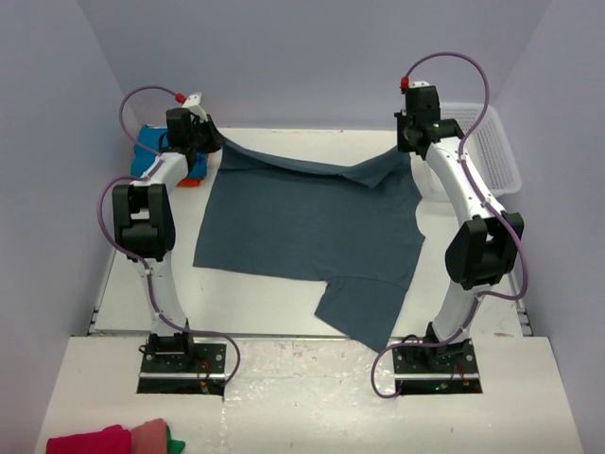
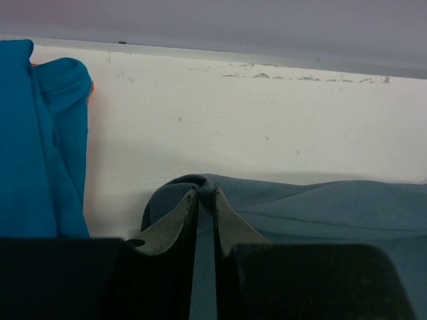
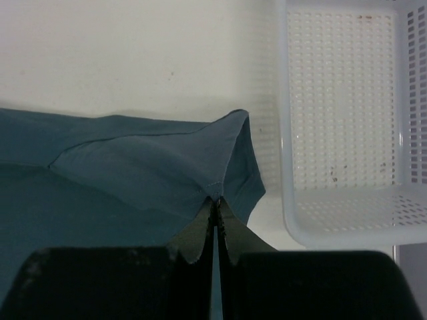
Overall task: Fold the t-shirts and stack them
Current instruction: Grap the side of the flattened tshirt furthest away from the robot with both arms
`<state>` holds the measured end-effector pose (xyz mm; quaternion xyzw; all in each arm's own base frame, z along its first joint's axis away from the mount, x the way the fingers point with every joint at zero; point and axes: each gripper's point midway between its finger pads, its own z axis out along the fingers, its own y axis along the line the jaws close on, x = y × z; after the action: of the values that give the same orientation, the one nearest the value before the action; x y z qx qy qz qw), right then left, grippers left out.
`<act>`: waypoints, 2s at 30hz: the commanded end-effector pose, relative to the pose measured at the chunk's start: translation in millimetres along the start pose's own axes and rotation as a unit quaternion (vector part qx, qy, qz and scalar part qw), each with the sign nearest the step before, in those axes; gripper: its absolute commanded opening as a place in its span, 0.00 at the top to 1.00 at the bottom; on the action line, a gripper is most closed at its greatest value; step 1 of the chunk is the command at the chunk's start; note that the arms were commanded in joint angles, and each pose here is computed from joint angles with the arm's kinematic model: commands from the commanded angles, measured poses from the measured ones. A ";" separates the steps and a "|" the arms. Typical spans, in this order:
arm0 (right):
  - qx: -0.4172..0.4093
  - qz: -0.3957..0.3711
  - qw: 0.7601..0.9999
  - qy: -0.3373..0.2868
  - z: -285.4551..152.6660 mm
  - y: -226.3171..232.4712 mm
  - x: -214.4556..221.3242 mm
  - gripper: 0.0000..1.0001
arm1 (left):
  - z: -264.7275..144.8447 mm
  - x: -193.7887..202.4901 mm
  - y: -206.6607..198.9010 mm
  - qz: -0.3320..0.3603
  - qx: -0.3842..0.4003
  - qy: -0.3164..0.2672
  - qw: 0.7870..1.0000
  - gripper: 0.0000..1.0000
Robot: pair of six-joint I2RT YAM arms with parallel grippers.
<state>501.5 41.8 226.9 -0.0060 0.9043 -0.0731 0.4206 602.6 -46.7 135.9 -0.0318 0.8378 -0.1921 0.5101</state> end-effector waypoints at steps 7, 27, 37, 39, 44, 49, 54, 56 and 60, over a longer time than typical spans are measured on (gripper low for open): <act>0.027 0.018 0.999 0.025 -34.6 1.2 18.4 1.00 | -32.6 -20.4 -20.0 0.017 -0.011 -0.013 1.000 0.81; 0.083 0.036 0.991 0.095 -35.5 1.0 97.8 1.00 | -51.4 18.5 -29.7 -0.007 -0.029 0.030 0.999 0.83; 0.119 0.043 0.985 0.116 -27.6 -7.5 122.9 1.00 | -51.3 48.0 -19.8 0.005 -0.100 0.060 0.993 0.82; 0.110 0.047 0.986 0.113 -27.3 -4.9 120.1 1.00 | -50.1 59.9 -18.5 0.017 -0.122 0.072 0.990 0.81; 0.091 0.051 0.990 0.098 -30.1 0.4 113.1 1.00 | -45.1 79.5 -2.2 0.028 -0.166 0.088 0.982 0.59; 0.084 0.045 0.991 0.098 -29.4 1.7 114.6 1.00 | -42.8 88.4 18.2 0.033 -0.215 0.097 0.971 0.58; 0.075 0.047 0.991 0.096 -29.8 4.1 113.9 1.00 | -27.3 105.0 34.1 0.036 -0.238 0.126 0.962 0.58; 0.074 0.047 0.992 0.095 -29.8 4.4 113.0 1.00 | -21.2 109.0 33.5 0.033 -0.232 0.135 0.963 0.59; 0.074 0.046 0.992 0.093 -31.8 3.9 111.6 1.00 | -15.9 113.3 36.8 0.032 -0.231 0.134 0.963 0.60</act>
<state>402.4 41.8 139.2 0.0677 0.9414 -0.1307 0.3033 530.2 -43.5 23.2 -0.0911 0.9263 0.0120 0.3654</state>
